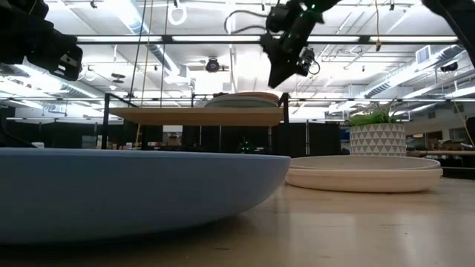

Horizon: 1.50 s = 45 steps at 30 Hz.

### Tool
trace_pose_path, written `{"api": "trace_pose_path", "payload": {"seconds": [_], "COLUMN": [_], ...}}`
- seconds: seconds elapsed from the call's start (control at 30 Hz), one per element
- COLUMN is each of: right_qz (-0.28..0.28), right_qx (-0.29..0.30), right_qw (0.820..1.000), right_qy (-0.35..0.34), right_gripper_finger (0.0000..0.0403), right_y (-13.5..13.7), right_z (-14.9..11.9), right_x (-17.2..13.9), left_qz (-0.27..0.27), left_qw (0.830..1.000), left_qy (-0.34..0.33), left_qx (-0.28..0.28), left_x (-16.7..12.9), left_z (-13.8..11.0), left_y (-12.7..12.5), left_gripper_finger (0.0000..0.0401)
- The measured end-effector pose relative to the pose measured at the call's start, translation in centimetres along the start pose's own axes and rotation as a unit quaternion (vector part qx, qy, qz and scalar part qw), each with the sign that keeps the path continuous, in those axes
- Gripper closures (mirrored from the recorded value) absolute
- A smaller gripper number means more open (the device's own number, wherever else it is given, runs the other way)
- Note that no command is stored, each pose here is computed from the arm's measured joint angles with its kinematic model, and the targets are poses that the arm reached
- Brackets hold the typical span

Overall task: Place and stack plates onto a shelf
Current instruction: Stack the brown plate into the light blue plate on the shelf

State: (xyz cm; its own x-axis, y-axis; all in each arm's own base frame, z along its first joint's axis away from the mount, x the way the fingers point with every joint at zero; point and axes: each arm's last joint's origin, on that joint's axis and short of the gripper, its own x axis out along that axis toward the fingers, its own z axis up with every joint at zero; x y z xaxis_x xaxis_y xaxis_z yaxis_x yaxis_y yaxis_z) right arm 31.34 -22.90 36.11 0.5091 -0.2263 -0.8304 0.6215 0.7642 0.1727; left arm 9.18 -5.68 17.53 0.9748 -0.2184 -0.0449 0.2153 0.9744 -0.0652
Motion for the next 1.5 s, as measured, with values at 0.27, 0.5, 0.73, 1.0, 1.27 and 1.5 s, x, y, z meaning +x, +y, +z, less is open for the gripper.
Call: {"api": "trace_pose_path", "payload": {"seconds": [0.27,0.5,0.73,1.0,1.27,1.5], "right_qz": [-0.045,-0.110,-0.171,-0.165,-0.152,-0.131], "right_qx": [-0.049,-0.097,-0.079,-0.075,-0.077,-0.078], "right_qw": [0.998,0.989,0.981,0.983,0.985,0.988], "right_qy": [0.016,0.012,0.045,0.034,0.023,0.028], "right_gripper_finger": [0.0341,0.0341,0.0350,0.0353,0.0353,0.0353], "right_y": [4.0,6.3,4.3,3.9,4.2,4.4], "right_z": [-2.3,-3.4,-4.7,-5.1,-4.9,-4.9], "right_x": [-3.6,-1.9,1.1,2.9,2.9,3.1], "left_qz": [0.000,0.000,0.000,0.000,0.000,0.000], "left_qw": [1.000,1.000,1.000,1.000,1.000,1.000], "left_qy": [0.003,0.003,0.002,0.002,0.002,0.001], "left_qx": [-0.002,-0.002,0.004,0.010,0.009,0.008], "left_x": [0.0,0.0,0.0,0.0,0.0,0.0], "left_z": [-0.1,-0.1,0.0,0.0,0.0,0.0], "left_y": [0.0,0.0,0.0,0.0,0.0,0.0], "left_gripper_finger": [0.0259,0.0259,0.0259,0.0259,0.0259,0.0259]}}
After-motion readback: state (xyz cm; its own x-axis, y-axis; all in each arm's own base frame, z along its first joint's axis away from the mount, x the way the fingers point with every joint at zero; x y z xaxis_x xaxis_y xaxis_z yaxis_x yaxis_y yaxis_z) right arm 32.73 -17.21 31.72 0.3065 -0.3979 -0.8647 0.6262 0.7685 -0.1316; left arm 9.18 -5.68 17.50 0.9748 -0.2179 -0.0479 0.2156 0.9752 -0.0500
